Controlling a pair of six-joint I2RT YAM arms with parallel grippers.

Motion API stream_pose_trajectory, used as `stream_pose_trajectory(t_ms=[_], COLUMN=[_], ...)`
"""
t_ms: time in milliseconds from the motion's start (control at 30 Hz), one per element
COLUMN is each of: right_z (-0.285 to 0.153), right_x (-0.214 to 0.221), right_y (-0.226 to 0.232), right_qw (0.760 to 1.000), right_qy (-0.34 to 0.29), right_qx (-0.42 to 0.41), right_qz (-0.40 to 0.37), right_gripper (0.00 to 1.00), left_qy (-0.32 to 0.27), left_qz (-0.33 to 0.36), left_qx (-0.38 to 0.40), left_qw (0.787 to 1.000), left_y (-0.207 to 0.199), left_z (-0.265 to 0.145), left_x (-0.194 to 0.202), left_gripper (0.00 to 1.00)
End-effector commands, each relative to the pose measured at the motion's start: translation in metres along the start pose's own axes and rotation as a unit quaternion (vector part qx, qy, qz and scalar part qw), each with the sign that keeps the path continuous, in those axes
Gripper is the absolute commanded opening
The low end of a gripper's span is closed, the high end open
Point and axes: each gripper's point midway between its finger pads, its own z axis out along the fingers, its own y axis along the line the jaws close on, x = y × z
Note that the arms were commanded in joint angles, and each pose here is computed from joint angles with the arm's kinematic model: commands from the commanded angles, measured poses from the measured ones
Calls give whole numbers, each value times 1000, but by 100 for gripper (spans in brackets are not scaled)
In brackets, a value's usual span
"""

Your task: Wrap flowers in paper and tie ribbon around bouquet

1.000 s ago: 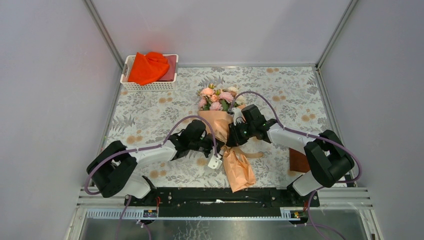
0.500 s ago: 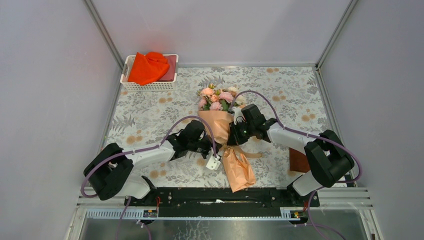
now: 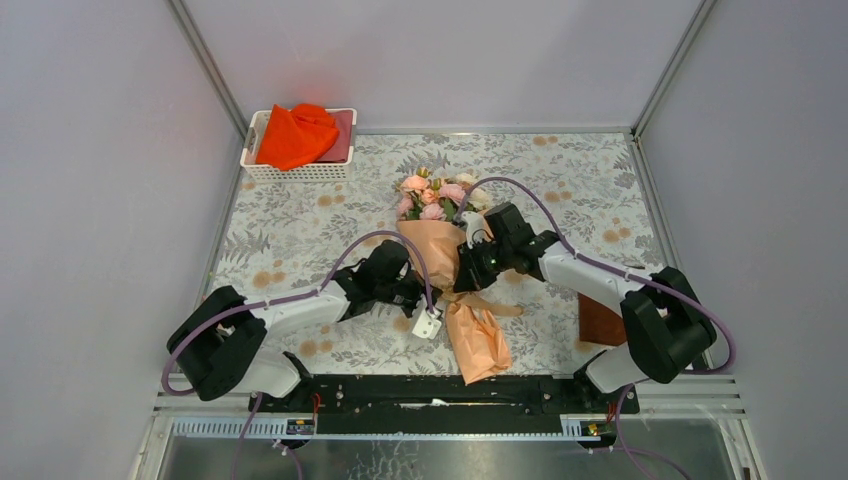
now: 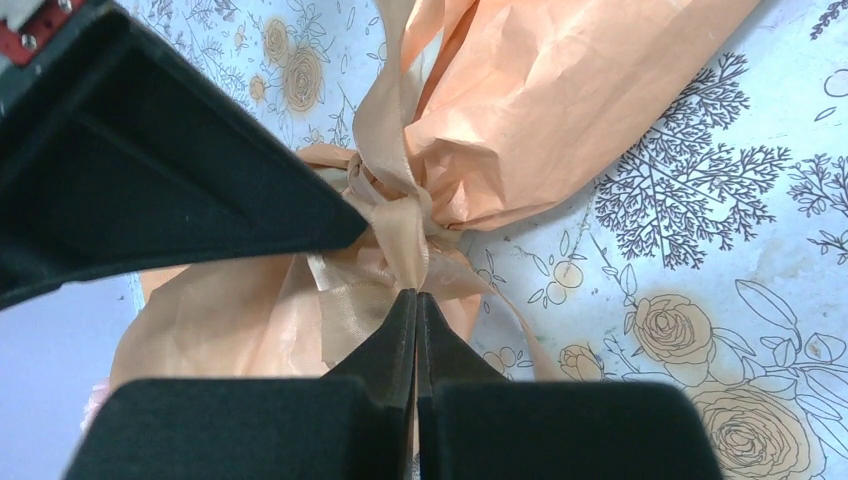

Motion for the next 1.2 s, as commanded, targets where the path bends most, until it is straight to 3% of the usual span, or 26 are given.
stream_pose_trajectory(t_ms=[0,500,767,900,1067,1167], right_z=[-17,-7,-16,-24,-30,-24], right_x=[-2,-11,-22,-28,-28,-23], right_y=[4,-2,2,0,4,6], right_qw=[1000,1000,998,995,993,994], right_qy=[6,-17,-62,-91,-107,-97], right_qx=[1,5,17,37,45,44], right_qz=[-28,6,27,36,37,40], right_gripper=[8,20,42,42,29,27], left_qy=[8,-2,-6,-5,-7,-6], left_qz=[-7,-2,0,-2,-4,-4], left_qx=[-8,-17,-18,-16,-16,-15], left_qw=[1000,1000,1000,1000,1000,1000], left_y=[1,2,2,1,0,-1], left_z=[-2,3,5,6,5,5], left_x=[5,5,5,5,5,5], left_gripper=[0,0,0,0,0,0])
